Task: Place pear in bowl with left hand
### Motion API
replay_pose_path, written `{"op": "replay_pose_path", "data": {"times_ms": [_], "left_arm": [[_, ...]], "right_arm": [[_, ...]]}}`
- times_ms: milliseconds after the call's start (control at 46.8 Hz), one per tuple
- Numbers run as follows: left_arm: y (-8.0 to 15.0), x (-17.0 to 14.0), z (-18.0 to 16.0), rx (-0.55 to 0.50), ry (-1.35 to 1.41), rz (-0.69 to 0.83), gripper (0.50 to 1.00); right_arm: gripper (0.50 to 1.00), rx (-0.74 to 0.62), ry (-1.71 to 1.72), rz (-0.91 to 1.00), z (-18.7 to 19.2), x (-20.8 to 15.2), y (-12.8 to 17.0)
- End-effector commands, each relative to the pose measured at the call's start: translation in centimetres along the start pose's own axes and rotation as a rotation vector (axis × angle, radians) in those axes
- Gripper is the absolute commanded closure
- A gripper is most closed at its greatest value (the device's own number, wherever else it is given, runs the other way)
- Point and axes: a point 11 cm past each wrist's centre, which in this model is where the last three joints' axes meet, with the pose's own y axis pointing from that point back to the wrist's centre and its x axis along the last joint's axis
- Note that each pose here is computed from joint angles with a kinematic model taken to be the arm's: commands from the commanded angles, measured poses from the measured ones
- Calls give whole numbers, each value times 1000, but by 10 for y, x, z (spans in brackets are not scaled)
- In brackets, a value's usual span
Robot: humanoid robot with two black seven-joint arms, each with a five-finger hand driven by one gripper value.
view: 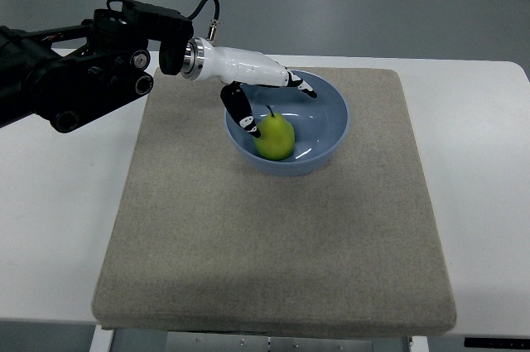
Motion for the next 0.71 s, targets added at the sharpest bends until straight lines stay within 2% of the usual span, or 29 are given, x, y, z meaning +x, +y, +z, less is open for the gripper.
{"op": "replay_pose_path", "data": {"times_ms": [0, 150, 321, 449, 684], "left_arm": [[1, 1, 0, -5, 17, 9, 506], [3, 13, 5, -62, 149, 79, 506], [11, 35, 3, -127, 363, 290, 506], [16, 39, -7, -109, 406, 366, 506], [24, 42, -26, -68, 462, 406, 506]], "right_arm": [[576, 0, 0, 0, 0, 0, 0], [574, 0, 0, 0, 0, 0, 0], [574, 0, 0, 0, 0, 0, 0], [574, 0, 0, 0, 0, 0, 0], [574, 0, 0, 0, 0, 0, 0]]}}
